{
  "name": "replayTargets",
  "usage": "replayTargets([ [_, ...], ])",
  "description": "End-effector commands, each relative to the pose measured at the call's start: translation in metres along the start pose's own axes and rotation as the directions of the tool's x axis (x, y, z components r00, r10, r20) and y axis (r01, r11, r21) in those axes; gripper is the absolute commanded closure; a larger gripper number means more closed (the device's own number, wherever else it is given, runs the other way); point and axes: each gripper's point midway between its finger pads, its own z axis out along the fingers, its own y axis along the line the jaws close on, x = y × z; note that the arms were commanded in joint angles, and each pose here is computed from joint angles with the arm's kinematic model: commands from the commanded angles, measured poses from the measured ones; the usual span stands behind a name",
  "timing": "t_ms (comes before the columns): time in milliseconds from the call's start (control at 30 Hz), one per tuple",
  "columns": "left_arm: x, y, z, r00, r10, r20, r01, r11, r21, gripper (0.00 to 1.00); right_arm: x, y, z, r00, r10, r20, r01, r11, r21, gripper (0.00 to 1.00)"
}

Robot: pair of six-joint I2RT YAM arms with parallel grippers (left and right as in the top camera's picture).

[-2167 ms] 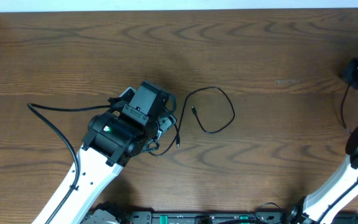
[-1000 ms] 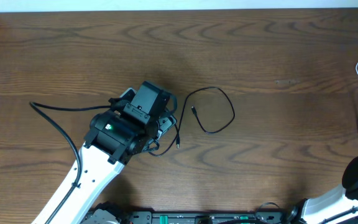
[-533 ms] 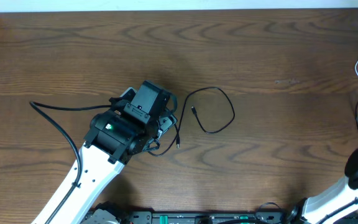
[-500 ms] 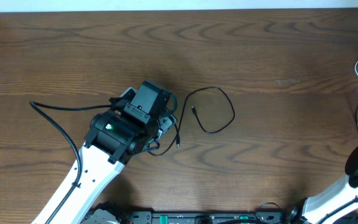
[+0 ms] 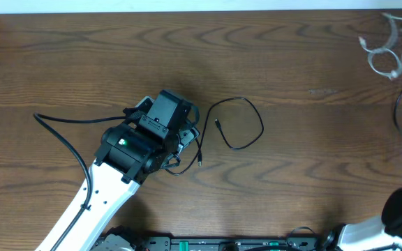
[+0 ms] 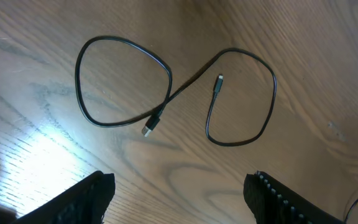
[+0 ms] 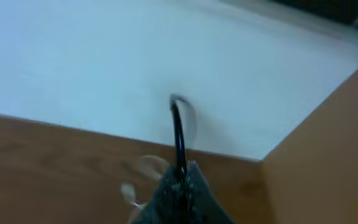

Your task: Untangle cables

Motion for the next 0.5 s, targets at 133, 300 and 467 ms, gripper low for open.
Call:
replayTargets([
  [133,-0.003,0.000,0.000,1.000,0.011,0.013,-0.011,1.000,-0.006,0.28,0.060,0.002,0.022,0.987,-0.035,-0.156,0.031,0.999,-0.025,0.99],
  [300,-0.003,0.001,0.000,1.000,0.011,0.012,-0.011,1.000,-0.010,0.28,0.028,-0.084,-0.015,0.948,0.317,0.021,-0.291,0.842,0.454,0.99],
  [467,-0.004,-0.001,0.000,1.000,0.010,0.015,-0.010,1.000,-0.001,0.28,0.010,-0.072,-0.019,0.894,0.434,0.113,-0.444,0.822,0.356,0.99],
])
